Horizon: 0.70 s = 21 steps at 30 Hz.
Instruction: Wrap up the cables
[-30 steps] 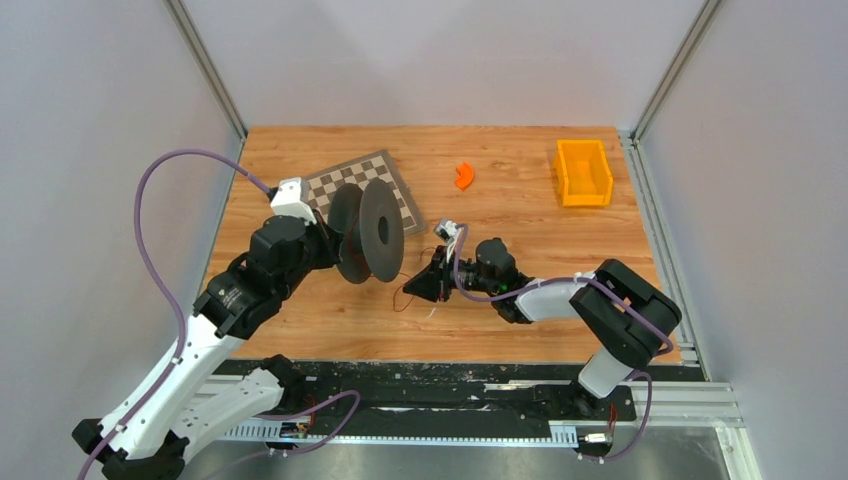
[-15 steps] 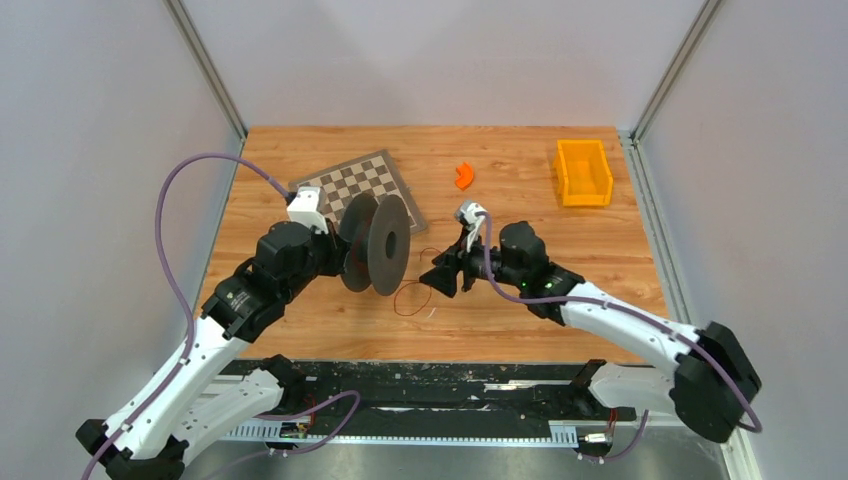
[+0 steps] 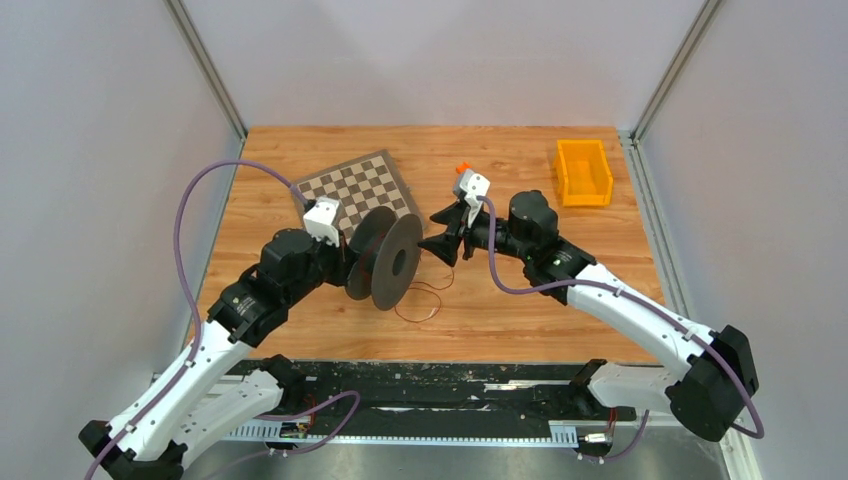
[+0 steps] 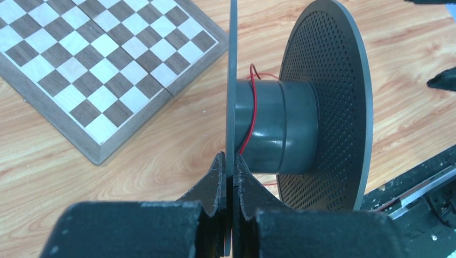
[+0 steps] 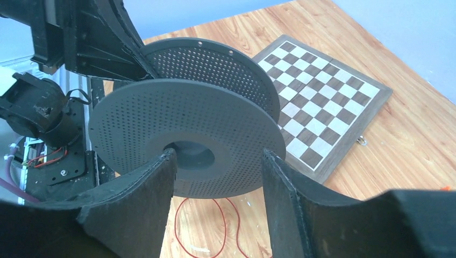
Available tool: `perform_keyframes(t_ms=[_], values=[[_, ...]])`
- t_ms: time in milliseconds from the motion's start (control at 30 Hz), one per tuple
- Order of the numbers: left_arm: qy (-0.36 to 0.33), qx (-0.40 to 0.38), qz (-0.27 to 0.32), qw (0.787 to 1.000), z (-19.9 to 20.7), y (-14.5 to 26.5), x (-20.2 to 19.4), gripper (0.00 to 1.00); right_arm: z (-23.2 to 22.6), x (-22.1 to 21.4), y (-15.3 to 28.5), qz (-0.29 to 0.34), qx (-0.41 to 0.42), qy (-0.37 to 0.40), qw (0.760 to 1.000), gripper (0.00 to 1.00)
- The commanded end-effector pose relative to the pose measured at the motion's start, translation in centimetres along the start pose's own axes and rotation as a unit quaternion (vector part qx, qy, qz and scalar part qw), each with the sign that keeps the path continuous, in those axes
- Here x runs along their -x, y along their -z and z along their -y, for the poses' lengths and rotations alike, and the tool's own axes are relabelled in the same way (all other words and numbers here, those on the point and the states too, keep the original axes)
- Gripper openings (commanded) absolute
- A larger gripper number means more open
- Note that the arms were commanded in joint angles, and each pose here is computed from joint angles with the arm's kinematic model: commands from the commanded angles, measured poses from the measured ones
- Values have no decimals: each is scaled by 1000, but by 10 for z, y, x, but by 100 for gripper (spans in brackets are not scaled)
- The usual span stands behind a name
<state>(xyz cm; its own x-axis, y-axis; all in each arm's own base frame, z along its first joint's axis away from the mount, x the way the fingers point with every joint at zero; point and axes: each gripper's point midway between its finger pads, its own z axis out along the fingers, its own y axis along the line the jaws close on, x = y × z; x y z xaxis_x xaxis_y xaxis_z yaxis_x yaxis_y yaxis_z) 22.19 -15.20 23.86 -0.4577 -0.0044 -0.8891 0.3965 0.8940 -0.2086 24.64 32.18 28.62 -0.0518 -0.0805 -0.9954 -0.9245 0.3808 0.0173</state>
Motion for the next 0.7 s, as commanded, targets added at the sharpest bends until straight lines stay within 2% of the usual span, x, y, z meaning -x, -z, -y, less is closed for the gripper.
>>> perform_keyframes(t_ms=[0,167,300,467,667], values=[[-12,-11,40,999,4,-6,19,0,-7,16,-6,9,35,17,999,58],[-4,-16,11,1000,6,-20,1,0,-18,-5,-11,-9,73,9,997,65],[-6,-31,-2,999,11,-31,-8,0,-29,-12,-16,-8,141,98,985,75],[-7,-30,-20,999,11,-39,-16,0,-24,-12,-27,-10,171,191,966,79],[-10,34,-34,999,-11,-36,-17,0,-19,-20,-33,-49,159,120,979,73]])
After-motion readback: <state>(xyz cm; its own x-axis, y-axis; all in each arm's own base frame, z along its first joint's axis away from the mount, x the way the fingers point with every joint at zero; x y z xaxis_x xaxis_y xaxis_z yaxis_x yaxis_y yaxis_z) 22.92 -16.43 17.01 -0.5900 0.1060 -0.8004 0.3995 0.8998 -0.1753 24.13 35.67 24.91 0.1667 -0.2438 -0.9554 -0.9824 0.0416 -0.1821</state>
